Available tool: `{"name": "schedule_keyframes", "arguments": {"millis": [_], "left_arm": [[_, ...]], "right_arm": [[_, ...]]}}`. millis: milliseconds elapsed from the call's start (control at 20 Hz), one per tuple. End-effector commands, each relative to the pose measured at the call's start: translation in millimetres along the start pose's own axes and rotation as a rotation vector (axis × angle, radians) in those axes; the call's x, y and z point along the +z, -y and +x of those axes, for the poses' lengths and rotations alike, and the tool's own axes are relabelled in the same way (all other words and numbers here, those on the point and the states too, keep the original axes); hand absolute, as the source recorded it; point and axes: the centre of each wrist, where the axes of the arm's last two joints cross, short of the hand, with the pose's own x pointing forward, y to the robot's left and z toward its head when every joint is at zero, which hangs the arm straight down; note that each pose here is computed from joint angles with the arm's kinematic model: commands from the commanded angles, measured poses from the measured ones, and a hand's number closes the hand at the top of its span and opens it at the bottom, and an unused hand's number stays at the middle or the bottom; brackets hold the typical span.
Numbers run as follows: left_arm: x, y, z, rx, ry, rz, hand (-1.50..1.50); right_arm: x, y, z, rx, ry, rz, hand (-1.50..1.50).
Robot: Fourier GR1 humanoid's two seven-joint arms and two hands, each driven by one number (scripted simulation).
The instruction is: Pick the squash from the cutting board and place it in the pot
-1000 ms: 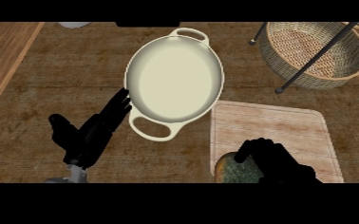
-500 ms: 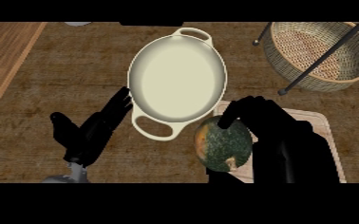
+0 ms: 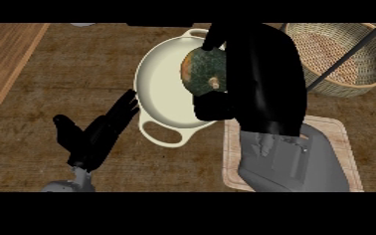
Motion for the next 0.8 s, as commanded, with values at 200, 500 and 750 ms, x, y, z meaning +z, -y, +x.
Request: {"name": "schedule_keyframes", "arguments": {"millis": [200,500,750], "left_arm": [[-7,8,-8,0.006,0.008,-0.004,0.00],[5,10,-6,-0.002,-0.001,-0.005,0.00],[-18,12,21,-0.012,0.018,-0.044,0.00]], "right_arm": [[-76,-49,13,-0.002,-0.085,0.061,1.50],[-105,-90,2,-0.012,-0.071,0.069,1.50],[-122,-114,6,-0.079,-0.075,0.063,1.50]]}}
